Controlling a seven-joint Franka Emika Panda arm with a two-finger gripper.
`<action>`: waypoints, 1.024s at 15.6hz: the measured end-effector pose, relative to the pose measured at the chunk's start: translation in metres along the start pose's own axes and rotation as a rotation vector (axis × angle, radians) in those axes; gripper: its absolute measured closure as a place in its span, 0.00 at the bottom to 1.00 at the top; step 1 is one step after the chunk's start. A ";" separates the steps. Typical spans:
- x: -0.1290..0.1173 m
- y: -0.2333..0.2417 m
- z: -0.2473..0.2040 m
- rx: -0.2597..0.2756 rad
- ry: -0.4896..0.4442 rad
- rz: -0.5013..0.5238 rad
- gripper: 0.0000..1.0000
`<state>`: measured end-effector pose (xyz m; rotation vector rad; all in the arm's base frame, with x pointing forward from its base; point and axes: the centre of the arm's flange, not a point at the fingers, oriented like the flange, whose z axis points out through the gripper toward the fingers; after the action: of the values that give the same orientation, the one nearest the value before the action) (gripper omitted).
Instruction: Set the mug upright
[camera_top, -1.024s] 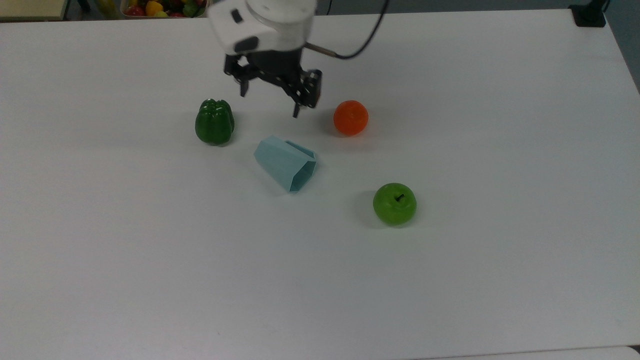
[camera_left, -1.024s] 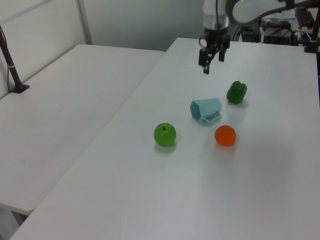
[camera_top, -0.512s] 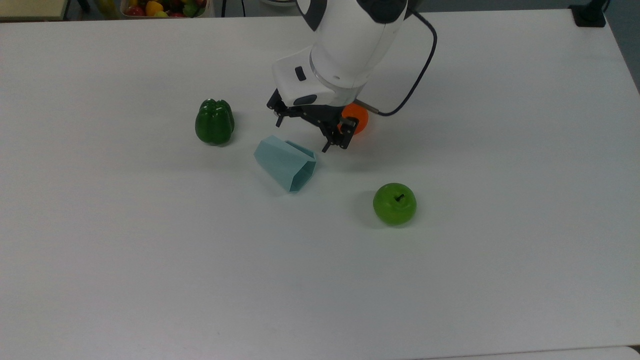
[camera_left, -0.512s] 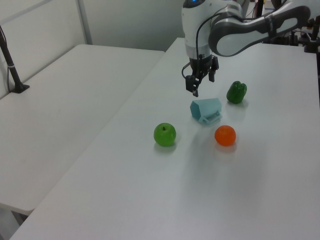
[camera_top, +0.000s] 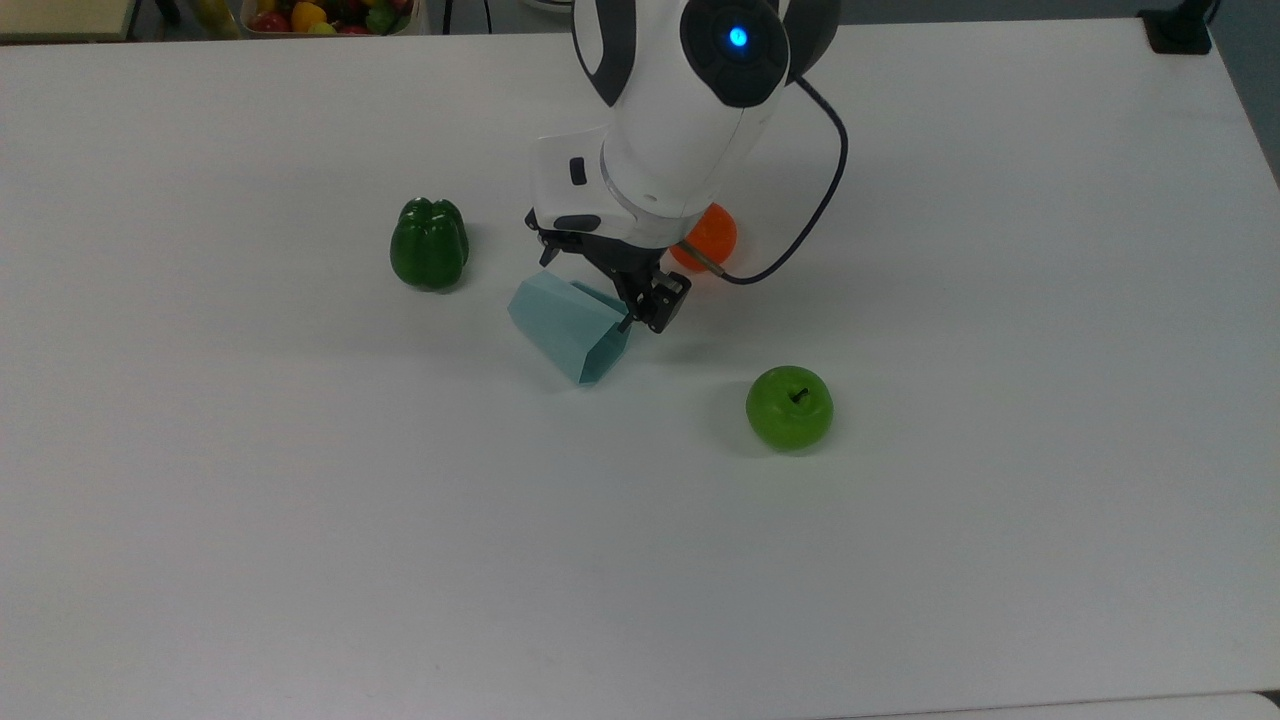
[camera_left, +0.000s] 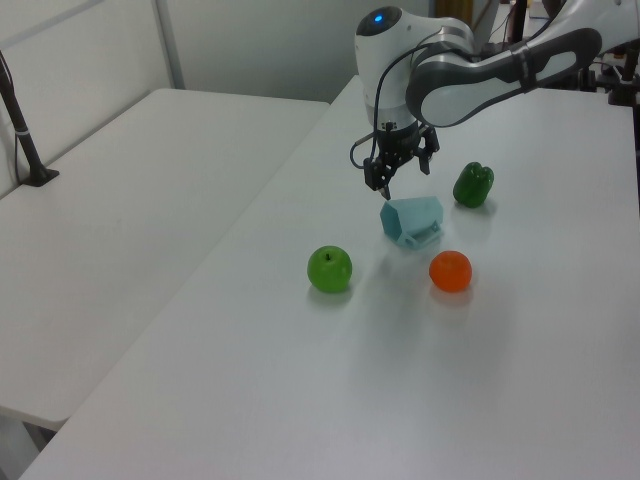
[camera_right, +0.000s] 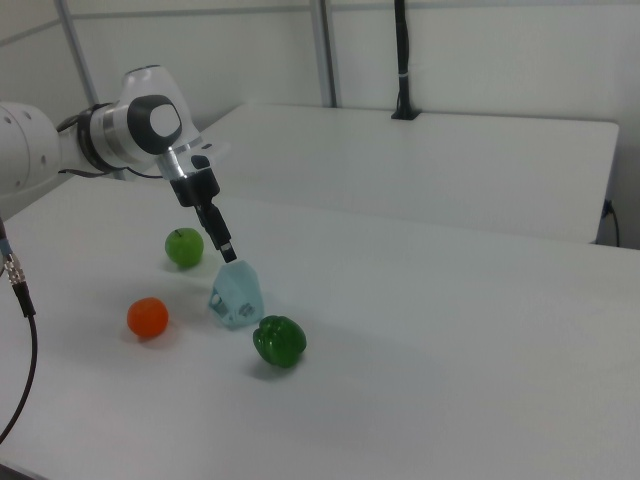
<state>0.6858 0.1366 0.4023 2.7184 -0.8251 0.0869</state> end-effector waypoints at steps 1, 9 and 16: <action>0.000 -0.001 0.005 -0.006 -0.004 0.011 0.00; 0.000 -0.013 0.038 -0.049 -0.010 0.007 0.04; 0.006 -0.009 0.039 -0.094 0.034 -0.111 0.59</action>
<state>0.6946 0.1294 0.3634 2.6606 -0.6503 0.0680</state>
